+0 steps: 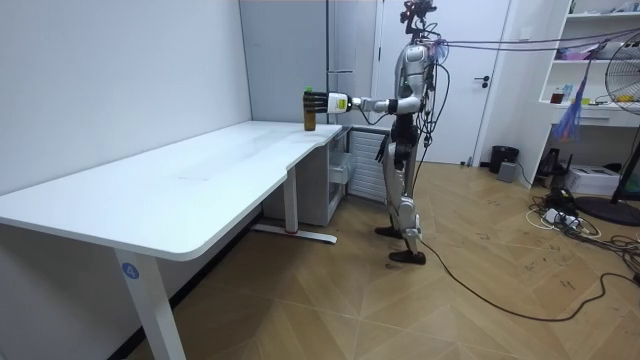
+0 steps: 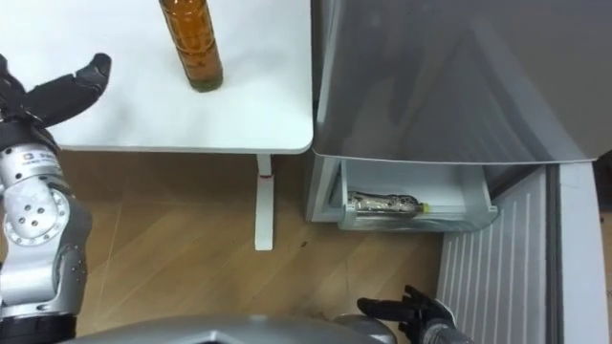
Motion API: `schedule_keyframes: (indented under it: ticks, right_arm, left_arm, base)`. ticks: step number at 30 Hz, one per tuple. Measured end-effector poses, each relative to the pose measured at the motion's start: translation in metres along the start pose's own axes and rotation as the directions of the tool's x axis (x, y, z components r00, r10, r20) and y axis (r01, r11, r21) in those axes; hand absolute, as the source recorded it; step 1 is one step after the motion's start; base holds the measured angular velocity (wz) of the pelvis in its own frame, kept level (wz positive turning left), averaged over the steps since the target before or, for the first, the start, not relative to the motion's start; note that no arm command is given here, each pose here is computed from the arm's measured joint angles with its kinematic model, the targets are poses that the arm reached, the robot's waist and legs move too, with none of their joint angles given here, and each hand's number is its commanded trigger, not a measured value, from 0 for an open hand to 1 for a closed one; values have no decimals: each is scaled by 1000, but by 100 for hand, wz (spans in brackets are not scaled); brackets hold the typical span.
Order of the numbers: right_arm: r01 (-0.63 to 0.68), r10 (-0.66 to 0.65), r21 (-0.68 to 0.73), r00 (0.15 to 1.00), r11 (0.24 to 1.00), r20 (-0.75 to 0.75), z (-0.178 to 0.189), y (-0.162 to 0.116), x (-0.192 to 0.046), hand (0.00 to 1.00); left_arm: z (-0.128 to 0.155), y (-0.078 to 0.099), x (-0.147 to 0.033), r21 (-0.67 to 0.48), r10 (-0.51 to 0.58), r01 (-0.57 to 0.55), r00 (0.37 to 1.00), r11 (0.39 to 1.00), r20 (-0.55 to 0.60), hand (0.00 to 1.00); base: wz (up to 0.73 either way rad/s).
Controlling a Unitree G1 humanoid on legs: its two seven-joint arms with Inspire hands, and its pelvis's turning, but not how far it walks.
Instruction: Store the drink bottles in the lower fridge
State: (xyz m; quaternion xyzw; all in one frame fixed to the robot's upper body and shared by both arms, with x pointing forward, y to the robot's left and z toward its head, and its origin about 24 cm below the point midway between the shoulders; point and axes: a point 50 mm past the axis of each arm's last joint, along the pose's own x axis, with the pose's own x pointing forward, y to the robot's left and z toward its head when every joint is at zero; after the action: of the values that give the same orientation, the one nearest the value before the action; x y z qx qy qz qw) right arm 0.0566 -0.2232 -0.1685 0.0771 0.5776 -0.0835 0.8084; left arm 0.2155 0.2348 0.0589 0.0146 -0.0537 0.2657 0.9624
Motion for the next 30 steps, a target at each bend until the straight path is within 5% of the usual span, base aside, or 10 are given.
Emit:
schedule_keyframes:
  ticks: [10,30]
  right_arm:
    - [4,-4,2,1000,1000,4,1,0,0,0]
    - [4,-4,-8,1000,1000,4,6,-1,-1,0]
  left_arm:
    - [1,-13,6,-33,-117,116,992,993,-37,0]
    - [-26,-21,15,-194,-172,126,956,973,-238,0]
  base:
    - [-6]
    - [-4]
